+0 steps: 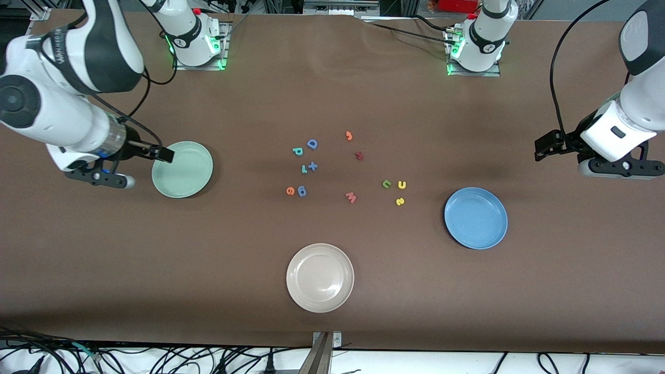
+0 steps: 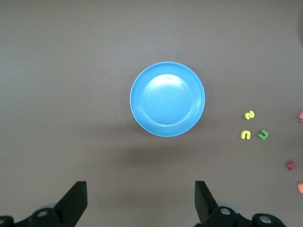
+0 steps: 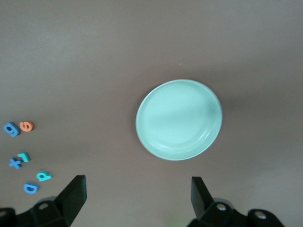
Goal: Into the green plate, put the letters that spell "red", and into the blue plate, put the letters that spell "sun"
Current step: 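Reach the left gripper to yellow letters while the right gripper reaches orange letter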
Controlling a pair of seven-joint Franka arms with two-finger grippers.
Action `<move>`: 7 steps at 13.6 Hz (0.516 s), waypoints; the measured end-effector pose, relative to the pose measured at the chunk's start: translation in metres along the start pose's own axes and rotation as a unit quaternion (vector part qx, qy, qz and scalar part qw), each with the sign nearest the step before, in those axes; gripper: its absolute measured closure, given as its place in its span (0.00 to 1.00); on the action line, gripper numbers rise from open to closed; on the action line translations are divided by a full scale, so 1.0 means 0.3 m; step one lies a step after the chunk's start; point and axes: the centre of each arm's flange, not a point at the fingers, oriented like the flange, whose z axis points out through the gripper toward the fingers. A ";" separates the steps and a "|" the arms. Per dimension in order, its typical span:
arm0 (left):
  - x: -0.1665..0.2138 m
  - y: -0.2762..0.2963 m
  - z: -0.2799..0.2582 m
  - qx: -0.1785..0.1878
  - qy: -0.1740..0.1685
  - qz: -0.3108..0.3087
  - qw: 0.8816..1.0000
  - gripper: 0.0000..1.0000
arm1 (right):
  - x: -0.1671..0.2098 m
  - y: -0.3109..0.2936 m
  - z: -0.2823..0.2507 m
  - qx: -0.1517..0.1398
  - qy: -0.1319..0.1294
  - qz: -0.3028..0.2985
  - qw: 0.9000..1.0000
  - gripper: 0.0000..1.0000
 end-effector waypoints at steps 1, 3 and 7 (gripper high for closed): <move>0.016 0.013 0.048 0.000 -0.014 0.003 1.000 0.00 | -0.019 -0.051 0.018 0.000 -0.005 0.010 1.000 0.02; 0.048 0.048 0.146 -0.001 -0.040 0.013 0.999 0.00 | -0.048 -0.130 0.055 0.010 -0.022 0.028 0.999 0.02; 0.079 0.250 0.303 0.005 -0.076 0.059 0.995 0.00 | -0.088 -0.280 0.195 0.020 -0.022 0.071 0.997 0.02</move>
